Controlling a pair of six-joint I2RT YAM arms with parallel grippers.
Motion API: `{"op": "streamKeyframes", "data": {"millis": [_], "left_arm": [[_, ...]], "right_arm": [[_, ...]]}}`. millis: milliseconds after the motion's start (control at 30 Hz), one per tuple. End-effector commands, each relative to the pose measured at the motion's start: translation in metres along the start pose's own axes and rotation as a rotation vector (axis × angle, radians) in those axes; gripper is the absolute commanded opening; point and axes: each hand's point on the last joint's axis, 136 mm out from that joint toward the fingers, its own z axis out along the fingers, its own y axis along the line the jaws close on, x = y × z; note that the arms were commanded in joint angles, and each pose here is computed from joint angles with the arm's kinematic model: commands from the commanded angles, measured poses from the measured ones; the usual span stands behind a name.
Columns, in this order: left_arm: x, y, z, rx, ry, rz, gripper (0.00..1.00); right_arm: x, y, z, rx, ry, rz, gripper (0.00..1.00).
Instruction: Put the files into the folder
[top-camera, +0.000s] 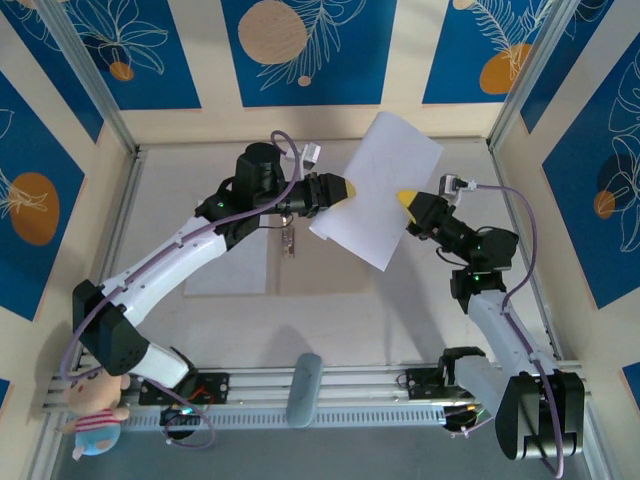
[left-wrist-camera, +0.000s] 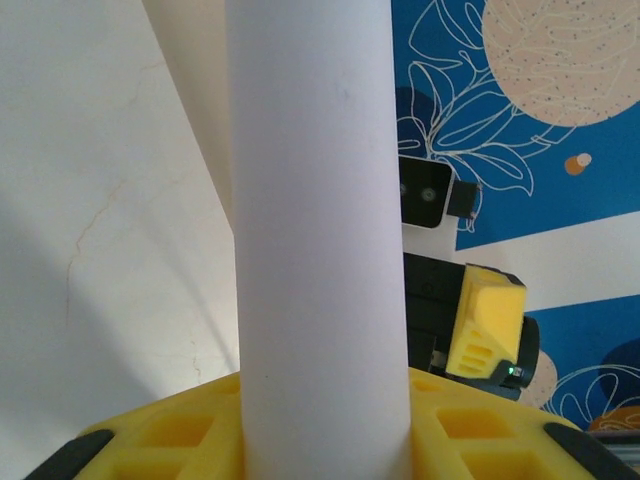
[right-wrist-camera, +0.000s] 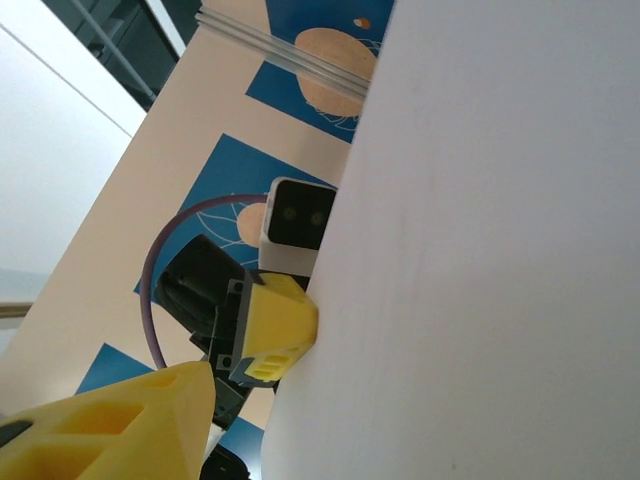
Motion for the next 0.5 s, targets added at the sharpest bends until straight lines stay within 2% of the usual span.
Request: {"op": "streamKeyframes", "data": {"millis": [0, 467], "left_arm": [[-0.0011, -0.0087, -0.0057, 0.043, -0.003, 0.056, 0.35], [-0.0011, -0.0077, -0.0084, 0.031, -0.002, 0.093, 0.35]], "right_arm": [[-0.0086, 0.0146, 0.0013, -0.008, -0.032, 0.005, 0.58], [-0.0101, 0.0118, -0.0005, 0.025, -0.050, 0.021, 0.43]]}}
